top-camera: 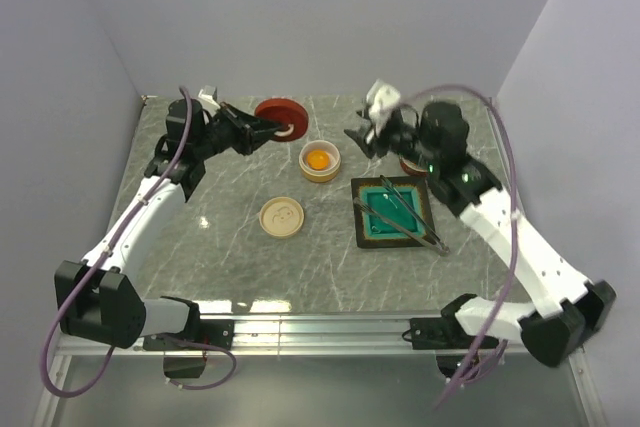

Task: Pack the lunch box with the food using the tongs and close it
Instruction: Pass the lid of the lunch box from the left arm to the right

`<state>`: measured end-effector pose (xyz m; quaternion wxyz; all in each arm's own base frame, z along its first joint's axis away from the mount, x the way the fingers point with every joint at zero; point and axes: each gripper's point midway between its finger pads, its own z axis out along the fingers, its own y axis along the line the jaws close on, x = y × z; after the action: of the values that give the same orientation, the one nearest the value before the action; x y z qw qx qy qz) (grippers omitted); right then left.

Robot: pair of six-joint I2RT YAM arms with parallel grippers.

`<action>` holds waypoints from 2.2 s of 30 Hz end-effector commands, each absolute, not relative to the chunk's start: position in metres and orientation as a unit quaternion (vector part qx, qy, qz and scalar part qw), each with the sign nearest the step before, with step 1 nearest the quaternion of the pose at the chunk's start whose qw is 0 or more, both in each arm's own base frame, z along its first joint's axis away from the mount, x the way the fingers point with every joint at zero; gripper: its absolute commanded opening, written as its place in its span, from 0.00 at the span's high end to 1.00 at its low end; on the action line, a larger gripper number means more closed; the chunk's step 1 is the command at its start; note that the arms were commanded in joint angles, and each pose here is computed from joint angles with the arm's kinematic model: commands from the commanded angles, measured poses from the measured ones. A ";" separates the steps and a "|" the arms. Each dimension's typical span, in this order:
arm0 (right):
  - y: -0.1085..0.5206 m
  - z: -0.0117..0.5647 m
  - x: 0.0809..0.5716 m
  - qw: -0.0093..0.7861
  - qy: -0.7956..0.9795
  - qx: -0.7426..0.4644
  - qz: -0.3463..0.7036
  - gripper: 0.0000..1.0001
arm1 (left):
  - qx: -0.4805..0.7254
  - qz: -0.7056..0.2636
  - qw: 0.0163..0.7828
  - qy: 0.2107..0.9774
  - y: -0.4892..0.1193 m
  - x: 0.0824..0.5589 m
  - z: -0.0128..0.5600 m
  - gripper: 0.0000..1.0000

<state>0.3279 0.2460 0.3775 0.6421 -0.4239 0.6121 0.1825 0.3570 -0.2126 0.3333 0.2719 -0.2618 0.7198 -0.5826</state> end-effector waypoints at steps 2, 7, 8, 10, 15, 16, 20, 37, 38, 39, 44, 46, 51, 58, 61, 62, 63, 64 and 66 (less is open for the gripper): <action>0.240 0.397 0.284 0.744 0.440 -0.498 0.070 0.48 | -0.256 -0.628 0.140 0.721 -0.231 0.325 0.314 0.99; 0.284 0.376 0.230 0.752 0.349 -0.558 0.038 0.49 | -0.247 -0.627 0.124 0.729 -0.238 0.309 0.302 1.00; 0.289 0.372 0.229 0.745 0.346 -0.569 0.027 0.50 | -0.248 -0.625 0.122 0.730 -0.239 0.305 0.302 0.99; 0.302 0.357 0.225 0.730 0.351 -0.586 0.027 0.50 | -0.248 -0.619 0.126 0.734 -0.244 0.303 0.300 1.00; 0.324 0.326 0.217 0.702 0.351 -0.620 0.027 0.53 | -0.261 -0.600 0.141 0.743 -0.247 0.297 0.302 1.00; 0.325 0.320 0.217 0.697 0.351 -0.625 0.023 0.53 | -0.262 -0.599 0.140 0.744 -0.248 0.294 0.301 0.99; 0.330 0.310 0.227 0.687 0.371 -0.625 0.014 0.54 | -0.284 -0.589 0.122 0.747 -0.251 0.287 0.295 0.99; 0.326 0.294 0.262 0.677 0.403 -0.616 -0.002 0.55 | -0.282 -0.585 0.120 0.751 -0.258 0.285 0.307 0.99; 0.324 0.296 0.265 0.679 0.404 -0.613 -0.006 0.55 | -0.278 -0.586 0.124 0.751 -0.257 0.285 0.309 0.99; 0.323 0.296 0.267 0.679 0.406 -0.611 -0.008 0.55 | -0.281 -0.583 0.123 0.753 -0.257 0.285 0.308 0.99; 0.321 0.306 0.270 0.685 0.406 -0.605 -0.010 0.56 | -0.279 -0.585 0.124 0.752 -0.258 0.284 0.309 1.00; 0.321 0.308 0.271 0.686 0.403 -0.606 -0.014 0.56 | -0.278 -0.585 0.122 0.752 -0.259 0.283 0.308 0.99; 0.325 0.312 0.275 0.687 0.399 -0.606 -0.018 0.57 | -0.273 -0.586 0.126 0.753 -0.260 0.284 0.311 0.99; 0.331 0.310 0.283 0.677 0.397 -0.618 -0.034 0.66 | -0.268 -0.592 0.118 0.751 -0.265 0.281 0.312 1.00; 0.332 0.305 0.287 0.669 0.398 -0.626 -0.045 0.74 | -0.265 -0.593 0.116 0.751 -0.266 0.278 0.311 0.99; 0.332 0.306 0.288 0.670 0.397 -0.625 -0.049 0.75 | -0.265 -0.595 0.116 0.750 -0.267 0.277 0.312 1.00; 0.332 0.304 0.289 0.668 0.396 -0.628 -0.054 0.79 | -0.267 -0.594 0.115 0.750 -0.267 0.277 0.311 0.99; 0.332 0.303 0.290 0.666 0.396 -0.629 -0.057 0.81 | -0.266 -0.594 0.113 0.750 -0.267 0.276 0.310 0.99; 0.332 0.303 0.291 0.664 0.396 -0.632 -0.060 0.91 | -0.266 -0.596 0.111 0.749 -0.268 0.276 0.311 1.00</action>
<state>0.2827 0.3305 0.2790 0.6464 -0.6453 0.4049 -0.0420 0.2846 -0.2617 0.2907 0.1274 -0.2713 0.7616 -0.5746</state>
